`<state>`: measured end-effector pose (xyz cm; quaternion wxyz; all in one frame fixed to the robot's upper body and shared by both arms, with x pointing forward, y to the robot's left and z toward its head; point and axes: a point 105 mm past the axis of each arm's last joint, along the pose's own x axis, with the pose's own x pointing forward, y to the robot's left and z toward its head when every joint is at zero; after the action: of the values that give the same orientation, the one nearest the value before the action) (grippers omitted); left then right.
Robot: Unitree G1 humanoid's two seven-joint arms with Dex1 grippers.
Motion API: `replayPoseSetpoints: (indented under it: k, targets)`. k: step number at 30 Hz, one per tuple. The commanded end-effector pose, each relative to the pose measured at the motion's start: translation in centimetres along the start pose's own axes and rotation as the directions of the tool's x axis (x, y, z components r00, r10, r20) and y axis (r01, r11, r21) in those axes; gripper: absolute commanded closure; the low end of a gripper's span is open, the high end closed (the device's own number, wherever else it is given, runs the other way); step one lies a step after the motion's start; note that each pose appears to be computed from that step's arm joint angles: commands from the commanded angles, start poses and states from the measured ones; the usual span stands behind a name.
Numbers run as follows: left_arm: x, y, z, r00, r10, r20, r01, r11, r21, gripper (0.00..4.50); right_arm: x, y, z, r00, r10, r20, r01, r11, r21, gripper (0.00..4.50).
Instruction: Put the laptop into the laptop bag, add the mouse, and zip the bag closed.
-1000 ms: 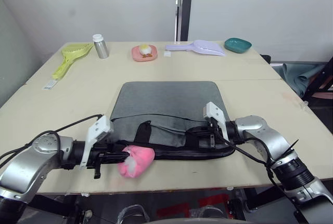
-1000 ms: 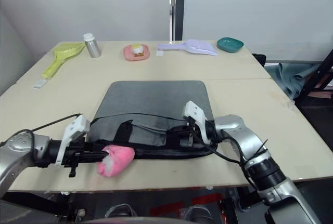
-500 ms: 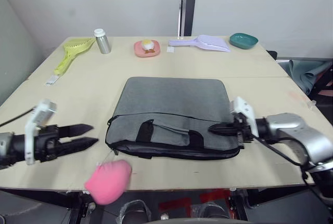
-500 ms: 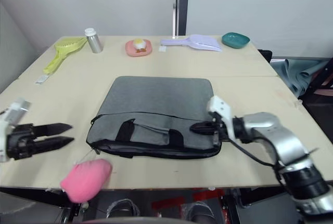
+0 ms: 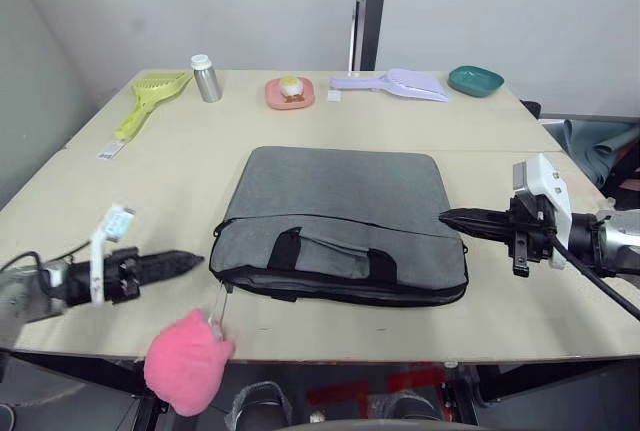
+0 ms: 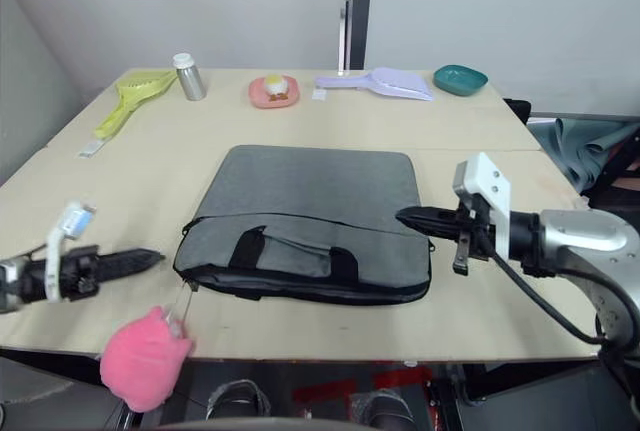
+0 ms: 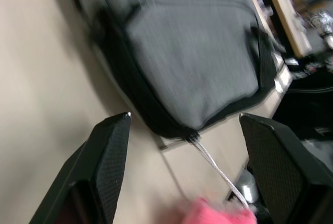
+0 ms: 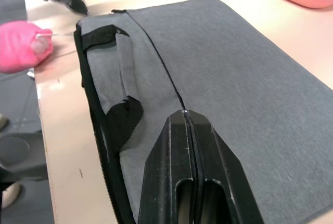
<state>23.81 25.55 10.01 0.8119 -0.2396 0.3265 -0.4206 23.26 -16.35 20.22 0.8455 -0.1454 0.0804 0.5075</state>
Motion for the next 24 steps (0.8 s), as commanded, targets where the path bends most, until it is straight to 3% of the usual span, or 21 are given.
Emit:
replayPoseSetpoints:
  k: [1, 4, 6, 10, 16, 24]
  targets:
    - [0.9, 0.2, -0.2, 0.999, -0.024, -0.025, 0.023, 0.999, -0.03, 1.01, -0.3, 1.1, 2.1, 1.0, 0.003, 0.029, -0.001, 0.997, -0.081, 4.5]
    - [2.6, 1.3, -0.5, 0.999, -0.026, -0.024, 0.025, 0.998, -0.057, 1.01, -0.4, 2.2, 3.2, 0.998, 0.026, 0.049, -0.021, 0.995, -0.102, 4.5]
    - [3.6, 2.1, 0.6, 0.999, -0.02, 0.026, 0.022, 0.997, -0.071, 1.01, -0.3, 2.5, 3.2, 0.999, 0.026, 0.045, -0.021, 0.995, -0.096, 4.5]
    - [4.2, 2.1, 2.7, 0.993, -0.049, 0.109, 0.059, 0.994, -0.095, 2.2, -0.4, 2.5, 2.9, 0.999, 0.008, 0.033, -0.006, 0.997, -0.073, 4.5]
    - [4.0, 1.5, 1.8, 0.994, -0.085, 0.075, 0.093, 0.989, -0.114, 4.35, -0.4, 2.5, 2.3, 1.0, -0.001, 0.021, 0.002, 0.999, -0.043, 4.5]
    - [1.3, 1.9, 3.3, 0.986, -0.012, 0.169, 0.021, 0.998, -0.052, 4.47, 0.6, 1.7, 0.8, 0.999, 0.041, -0.014, -0.041, 0.999, -0.018, 4.5]
